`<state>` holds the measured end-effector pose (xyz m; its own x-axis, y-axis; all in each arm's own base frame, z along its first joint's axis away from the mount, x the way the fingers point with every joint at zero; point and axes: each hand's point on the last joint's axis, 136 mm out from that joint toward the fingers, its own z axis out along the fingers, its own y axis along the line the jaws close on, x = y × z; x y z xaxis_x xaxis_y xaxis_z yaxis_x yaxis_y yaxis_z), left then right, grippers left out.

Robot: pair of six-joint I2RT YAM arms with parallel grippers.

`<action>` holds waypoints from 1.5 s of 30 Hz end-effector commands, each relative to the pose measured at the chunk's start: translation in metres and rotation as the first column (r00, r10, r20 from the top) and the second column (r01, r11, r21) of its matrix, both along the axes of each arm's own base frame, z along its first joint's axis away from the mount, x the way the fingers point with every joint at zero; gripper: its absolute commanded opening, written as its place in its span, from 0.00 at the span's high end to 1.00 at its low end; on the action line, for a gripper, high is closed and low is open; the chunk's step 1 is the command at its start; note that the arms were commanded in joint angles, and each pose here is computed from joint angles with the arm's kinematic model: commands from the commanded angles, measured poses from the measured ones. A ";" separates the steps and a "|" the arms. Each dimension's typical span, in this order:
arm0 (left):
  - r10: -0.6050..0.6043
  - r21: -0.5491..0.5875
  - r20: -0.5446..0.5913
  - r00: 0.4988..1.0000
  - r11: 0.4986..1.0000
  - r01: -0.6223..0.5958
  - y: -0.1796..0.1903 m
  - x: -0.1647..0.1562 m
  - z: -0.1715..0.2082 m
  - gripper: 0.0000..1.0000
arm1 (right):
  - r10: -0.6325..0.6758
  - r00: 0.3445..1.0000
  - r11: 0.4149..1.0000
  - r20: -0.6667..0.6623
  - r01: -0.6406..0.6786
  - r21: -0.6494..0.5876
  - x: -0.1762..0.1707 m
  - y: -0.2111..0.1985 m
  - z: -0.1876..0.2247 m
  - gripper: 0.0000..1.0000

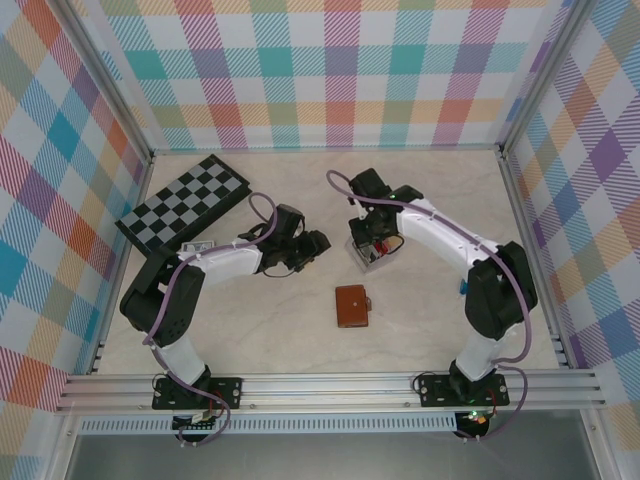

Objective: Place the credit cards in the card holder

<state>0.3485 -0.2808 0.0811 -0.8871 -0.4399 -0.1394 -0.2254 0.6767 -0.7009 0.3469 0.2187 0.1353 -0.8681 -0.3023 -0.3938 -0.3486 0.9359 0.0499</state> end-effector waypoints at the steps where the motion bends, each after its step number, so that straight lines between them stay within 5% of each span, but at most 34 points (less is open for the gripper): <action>1: -0.020 -0.175 0.119 0.993 0.984 0.041 -0.016 0.013 0.048 0.35 | -0.047 0.999 0.979 -0.006 0.048 0.198 -0.007 0.004 0.038 1.00; 10: -0.064 -0.498 0.289 0.955 0.842 0.207 -0.051 0.021 0.127 0.16 | -0.168 0.983 0.763 -0.070 0.175 0.623 -0.012 -0.011 0.107 1.00; 19: -0.175 -0.585 0.407 0.897 0.704 0.403 -0.082 0.012 0.176 0.19 | -0.139 0.981 0.591 -0.136 0.193 0.783 -0.014 -0.009 0.137 1.00; 28: -0.197 -0.581 0.464 0.864 0.668 0.464 -0.088 0.001 0.199 0.62 | -0.118 0.975 0.525 -0.188 0.221 0.822 -0.010 -0.010 0.135 0.99; 33: -0.175 -0.592 0.451 0.875 0.676 0.439 -0.085 0.003 0.204 1.00 | -0.103 0.972 0.493 -0.209 0.233 0.838 -0.010 -0.013 0.136 0.96; 40: -0.134 -0.664 0.332 0.934 0.670 0.332 -0.082 0.009 0.205 1.00 | -0.097 0.965 0.471 -0.244 0.261 0.843 -0.010 -0.020 0.136 0.83; 45: -0.088 -0.741 0.295 0.951 0.607 0.286 -0.079 0.011 0.215 1.00 | -0.024 0.962 0.437 -0.271 0.254 0.863 -0.012 -0.012 0.140 0.76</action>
<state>0.3615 -0.3640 0.2633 -0.9591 -0.2800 -0.0406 0.0461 -0.0133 -0.9988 0.3358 0.1994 0.2645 -0.9358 0.2849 -0.2075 -0.0654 0.4379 0.8966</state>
